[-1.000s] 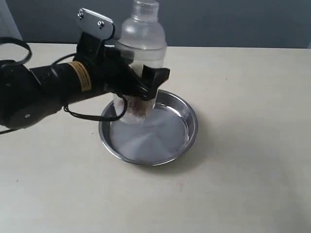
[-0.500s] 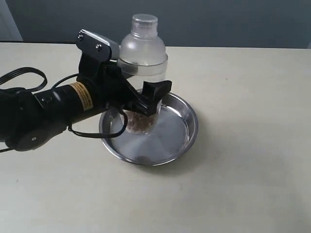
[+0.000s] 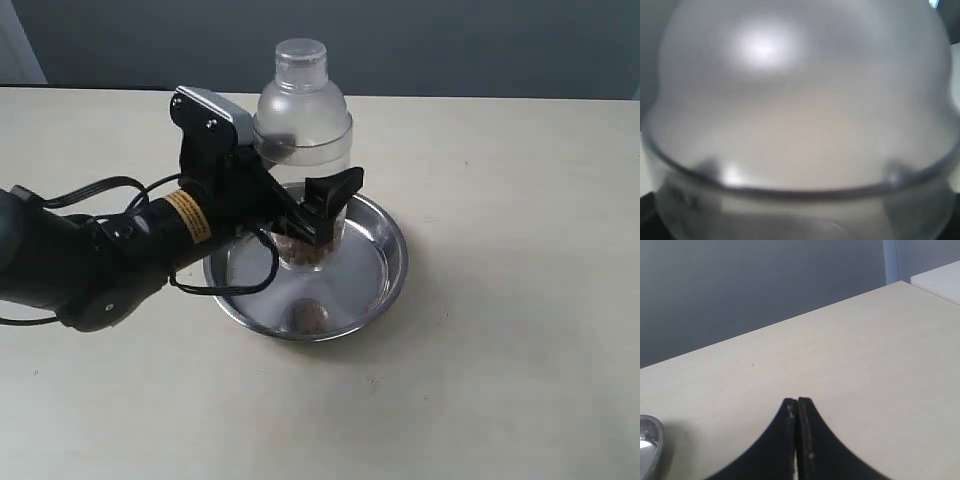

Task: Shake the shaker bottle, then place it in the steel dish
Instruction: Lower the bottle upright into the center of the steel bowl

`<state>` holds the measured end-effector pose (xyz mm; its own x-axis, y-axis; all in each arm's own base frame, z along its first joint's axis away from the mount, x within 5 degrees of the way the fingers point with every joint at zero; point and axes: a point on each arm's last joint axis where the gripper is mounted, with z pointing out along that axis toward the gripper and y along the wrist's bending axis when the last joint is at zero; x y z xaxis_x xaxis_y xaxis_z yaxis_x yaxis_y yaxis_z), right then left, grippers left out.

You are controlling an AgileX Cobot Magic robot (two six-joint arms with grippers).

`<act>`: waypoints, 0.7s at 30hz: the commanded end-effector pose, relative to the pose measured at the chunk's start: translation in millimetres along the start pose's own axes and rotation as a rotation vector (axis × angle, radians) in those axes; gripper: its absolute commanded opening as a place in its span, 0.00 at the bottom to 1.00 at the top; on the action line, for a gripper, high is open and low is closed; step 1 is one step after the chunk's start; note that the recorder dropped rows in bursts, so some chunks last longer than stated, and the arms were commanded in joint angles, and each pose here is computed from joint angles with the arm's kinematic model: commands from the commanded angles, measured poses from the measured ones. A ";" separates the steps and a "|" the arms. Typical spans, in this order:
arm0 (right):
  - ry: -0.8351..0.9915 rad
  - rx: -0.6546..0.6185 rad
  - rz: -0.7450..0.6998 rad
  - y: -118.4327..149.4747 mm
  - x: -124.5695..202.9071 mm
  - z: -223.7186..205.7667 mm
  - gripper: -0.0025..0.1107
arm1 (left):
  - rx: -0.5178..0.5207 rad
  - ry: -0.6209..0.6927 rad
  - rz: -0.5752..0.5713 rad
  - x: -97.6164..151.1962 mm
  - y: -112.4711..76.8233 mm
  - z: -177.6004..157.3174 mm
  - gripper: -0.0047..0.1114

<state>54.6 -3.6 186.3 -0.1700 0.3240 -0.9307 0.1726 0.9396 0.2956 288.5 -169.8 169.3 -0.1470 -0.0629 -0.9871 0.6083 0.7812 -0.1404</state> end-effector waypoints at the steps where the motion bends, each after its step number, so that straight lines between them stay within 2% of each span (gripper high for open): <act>1: -0.008 0.000 -0.011 -0.3 0.0 -0.1 0.02 | -0.007 -0.066 0.000 10.0 3.6 4.6 0.04; 12: -0.007 -0.001 -0.009 -0.2 0.0 -0.1 0.02 | -0.073 -0.044 -0.021 37.9 15.5 17.7 0.04; 21: -0.007 -0.001 -0.009 -0.2 0.0 -0.1 0.02 | -0.091 -0.041 -0.030 45.7 19.1 22.8 0.04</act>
<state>54.6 -3.6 186.3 -0.1700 0.3240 -0.9307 0.1726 0.9396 0.2956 308.6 -171.9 114.3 -0.1849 -0.0698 -0.9803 0.5340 0.8302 -0.1599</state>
